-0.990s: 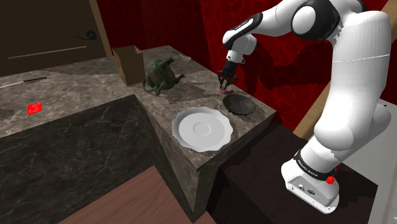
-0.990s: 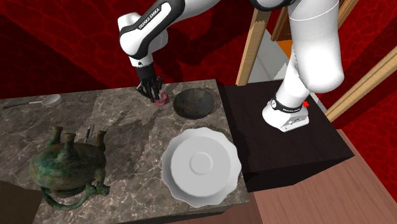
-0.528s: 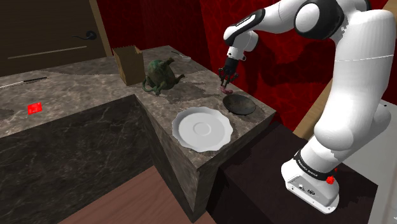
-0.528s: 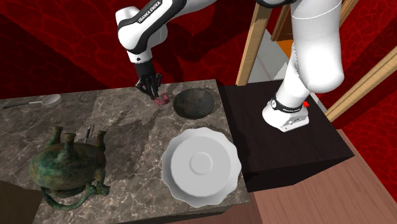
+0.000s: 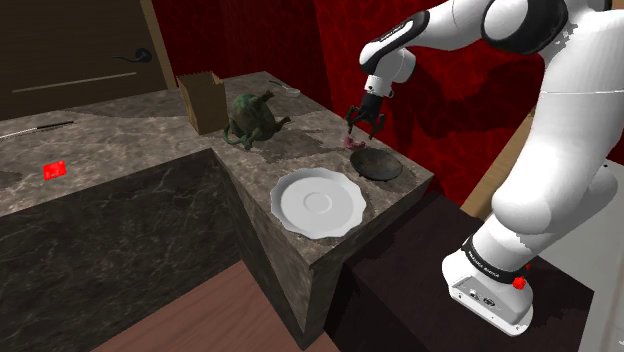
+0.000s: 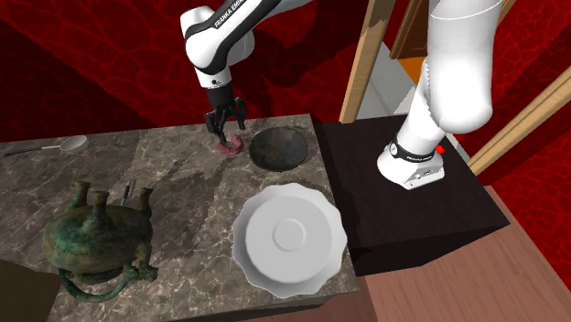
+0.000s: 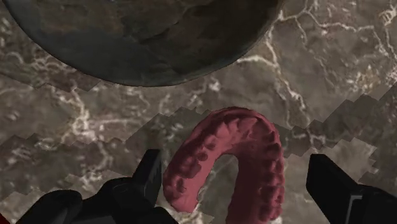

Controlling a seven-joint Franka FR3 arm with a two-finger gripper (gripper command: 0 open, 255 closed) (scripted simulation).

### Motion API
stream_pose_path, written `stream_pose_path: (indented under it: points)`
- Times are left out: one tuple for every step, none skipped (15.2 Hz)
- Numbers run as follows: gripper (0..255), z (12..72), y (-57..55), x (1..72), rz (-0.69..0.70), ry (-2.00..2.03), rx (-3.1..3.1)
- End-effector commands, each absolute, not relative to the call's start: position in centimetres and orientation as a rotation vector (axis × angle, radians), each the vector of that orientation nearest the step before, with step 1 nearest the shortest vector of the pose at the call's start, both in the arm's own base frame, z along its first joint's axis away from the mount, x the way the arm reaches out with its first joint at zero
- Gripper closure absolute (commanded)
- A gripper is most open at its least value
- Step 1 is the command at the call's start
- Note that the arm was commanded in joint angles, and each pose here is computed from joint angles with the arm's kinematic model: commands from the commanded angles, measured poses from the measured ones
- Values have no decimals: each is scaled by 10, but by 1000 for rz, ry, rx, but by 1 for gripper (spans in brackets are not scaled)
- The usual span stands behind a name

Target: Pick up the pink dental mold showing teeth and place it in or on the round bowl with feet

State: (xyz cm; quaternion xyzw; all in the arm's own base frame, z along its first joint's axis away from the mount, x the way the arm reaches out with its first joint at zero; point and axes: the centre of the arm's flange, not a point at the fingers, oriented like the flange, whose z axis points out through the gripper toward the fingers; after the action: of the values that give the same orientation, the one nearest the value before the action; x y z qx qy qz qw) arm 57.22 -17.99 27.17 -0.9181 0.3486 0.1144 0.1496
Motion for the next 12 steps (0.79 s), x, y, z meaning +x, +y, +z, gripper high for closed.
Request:
stream_pose_path:
  points:
    - [0, 254, -238, 522, 215, 1236, -2167]
    - [0, 264, -184, 558, 349, 915, -2699]
    - [0, 264, -184, 558, 349, 915, -2699]
    - [0, 271, -166, 576, 383, 909, -2788]
    - [0, 276, -147, 593, 419, 901, -2877]
    - [0, 278, -127, 610, 456, 892, -2966]
    - [0, 279, -107, 627, 494, 880, -3055]
    - [0, 278, -85, 643, 534, 866, -3143]
    - [0, 274, -64, 657, 575, 849, -3232]
    - [0, 271, -54, 664, 595, 841, -3274]
    - [0, 267, -55, 662, 595, 841, -3274]
    - [0, 262, -56, 660, 595, 841, -3274]
